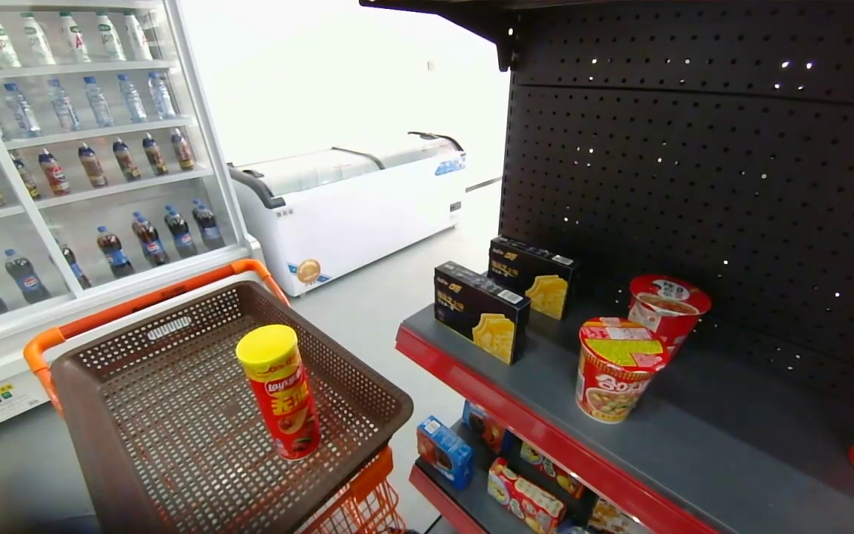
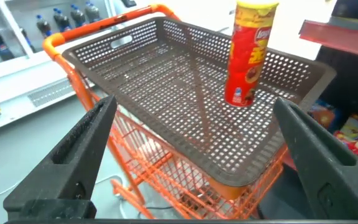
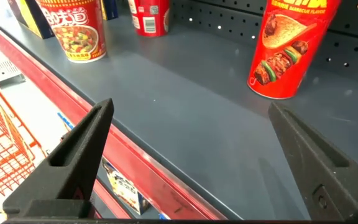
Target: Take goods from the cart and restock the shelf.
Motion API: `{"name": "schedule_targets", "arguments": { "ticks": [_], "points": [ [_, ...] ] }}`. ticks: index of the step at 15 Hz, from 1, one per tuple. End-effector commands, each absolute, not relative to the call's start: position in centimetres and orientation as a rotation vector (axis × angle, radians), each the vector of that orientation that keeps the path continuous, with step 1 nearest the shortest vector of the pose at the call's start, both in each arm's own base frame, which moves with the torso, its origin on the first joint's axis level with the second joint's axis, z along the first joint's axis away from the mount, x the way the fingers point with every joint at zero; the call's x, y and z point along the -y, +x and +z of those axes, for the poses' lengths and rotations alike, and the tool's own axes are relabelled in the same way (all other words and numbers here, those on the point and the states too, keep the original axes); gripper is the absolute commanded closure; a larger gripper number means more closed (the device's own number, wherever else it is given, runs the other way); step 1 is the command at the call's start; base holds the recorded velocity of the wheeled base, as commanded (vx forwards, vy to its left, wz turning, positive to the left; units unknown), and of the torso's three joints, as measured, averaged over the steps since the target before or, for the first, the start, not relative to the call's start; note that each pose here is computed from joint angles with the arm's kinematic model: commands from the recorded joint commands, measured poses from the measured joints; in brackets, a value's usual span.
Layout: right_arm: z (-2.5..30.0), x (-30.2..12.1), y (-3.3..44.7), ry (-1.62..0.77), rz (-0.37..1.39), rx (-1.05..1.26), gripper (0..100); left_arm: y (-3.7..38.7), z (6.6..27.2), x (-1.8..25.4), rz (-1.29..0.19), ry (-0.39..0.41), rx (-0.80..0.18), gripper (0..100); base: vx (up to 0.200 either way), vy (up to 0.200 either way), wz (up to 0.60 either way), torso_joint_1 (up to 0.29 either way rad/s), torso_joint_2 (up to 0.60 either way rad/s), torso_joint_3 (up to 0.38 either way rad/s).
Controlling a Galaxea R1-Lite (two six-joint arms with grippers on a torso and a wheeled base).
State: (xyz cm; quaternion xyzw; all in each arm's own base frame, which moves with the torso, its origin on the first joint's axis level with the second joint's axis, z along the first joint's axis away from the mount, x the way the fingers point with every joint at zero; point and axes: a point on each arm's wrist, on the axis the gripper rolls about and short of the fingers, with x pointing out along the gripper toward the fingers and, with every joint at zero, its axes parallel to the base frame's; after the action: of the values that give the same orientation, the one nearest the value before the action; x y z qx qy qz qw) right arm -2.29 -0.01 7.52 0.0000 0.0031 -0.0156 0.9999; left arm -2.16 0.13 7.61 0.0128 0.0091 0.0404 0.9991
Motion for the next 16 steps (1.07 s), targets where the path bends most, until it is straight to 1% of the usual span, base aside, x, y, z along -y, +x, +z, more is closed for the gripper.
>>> {"name": "schedule_targets", "arguments": {
  "ticks": [1, 2, 3, 4, 5, 6, 7, 8, 9, 10, 11, 13, 15, 16],
  "points": [
    [7.6, 0.0, -2.3, 0.000, -0.031, -0.005, 0, -1.6, 7.8, -0.1, 0.135, 0.057, -0.097, 0, 0.000, 0.000, 0.00, 0.000, 0.00, 0.000],
    [7.6, 0.0, -2.3, 0.000, -0.031, -0.005, 0, -0.5, 10.4, 0.1, 0.057, 0.079, -0.160, 0, 0.000, 0.000, 0.00, 0.000, 0.00, 0.000],
    [7.5, 0.0, -2.3, 0.000, -0.031, -0.006, 0, 1.0, 12.8, 0.1, 0.005, 0.066, -0.218, 0, 0.000, 0.000, 0.00, 0.000, 0.00, 0.000],
    [7.5, 0.0, -2.3, 0.000, -0.031, -0.006, 0, 2.0, 13.6, 0.0, -0.018, 0.070, -0.264, 0, 0.000, 0.000, 0.00, 0.000, 0.00, 0.000],
    [7.6, 0.0, -2.3, 0.000, -0.031, -0.005, 0, 2.1, 13.6, 0.0, -0.023, 0.070, -0.269, 0, 0.000, 0.000, 0.00, 0.000, 0.00, 0.000],
    [7.6, 0.0, -2.3, 0.000, -0.031, -0.005, 0, 3.8, 14.1, 0.2, -0.199, 0.124, -0.338, 0, 0.000, 0.000, 0.00, 0.000, 0.00, 0.000],
    [7.5, 0.0, -2.3, 0.000, -0.031, -0.006, 0, 4.5, 14.2, 0.3, -0.243, 0.154, -0.362, 0, 0.000, 0.000, 0.00, 0.000, 0.00, 0.000],
    [7.5, 0.0, -2.3, 0.000, -0.031, -0.006, 0, 5.4, 14.0, 0.3, -0.272, 0.160, -0.396, 0, 0.000, 0.000, 0.00, 0.000, 0.00, 0.000],
    [7.5, 0.0, -2.3, 0.000, -0.031, -0.006, 0, 5.5, 13.9, 0.3, -0.275, 0.159, -0.401, 0, 0.000, 0.000, 0.00, 0.000, 0.00, 0.000],
    [7.6, 0.0, -2.3, 0.000, -0.031, -0.005, 0, 6.3, 13.7, 0.3, -0.279, 0.148, -0.453, 0, 0.000, 0.000, 0.00, 0.000, 0.00, 0.000],
    [7.5, 0.0, -2.3, 0.000, -0.031, -0.006, 0, 7.2, 13.7, 0.2, -0.279, 0.141, -0.485, 0, 0.000, 0.000, 0.00, 0.000, 0.00, 0.000],
    [7.5, 0.0, -2.3, 0.000, -0.031, -0.006, 0, 8.7, 13.7, 0.1, -0.285, 0.137, -0.501, 0, 0.000, 0.000, 0.00, 0.000, 0.00, 0.000],
    [7.6, 0.0, -2.3, 0.000, -0.031, -0.005, 0, 10.4, 13.9, 0.0, -0.270, 0.155, -0.501, 0, 0.000, 0.000, 0.00, 0.000, 0.00, 0.000],
    [7.5, 0.0, -2.3, 0.000, -0.029, -0.006, 0, 11.4, 14.0, -0.1, -0.257, 0.157, -0.517, 0, 0.000, 0.000, 0.00, 0.000, 0.00, 0.000]
  ]
}}
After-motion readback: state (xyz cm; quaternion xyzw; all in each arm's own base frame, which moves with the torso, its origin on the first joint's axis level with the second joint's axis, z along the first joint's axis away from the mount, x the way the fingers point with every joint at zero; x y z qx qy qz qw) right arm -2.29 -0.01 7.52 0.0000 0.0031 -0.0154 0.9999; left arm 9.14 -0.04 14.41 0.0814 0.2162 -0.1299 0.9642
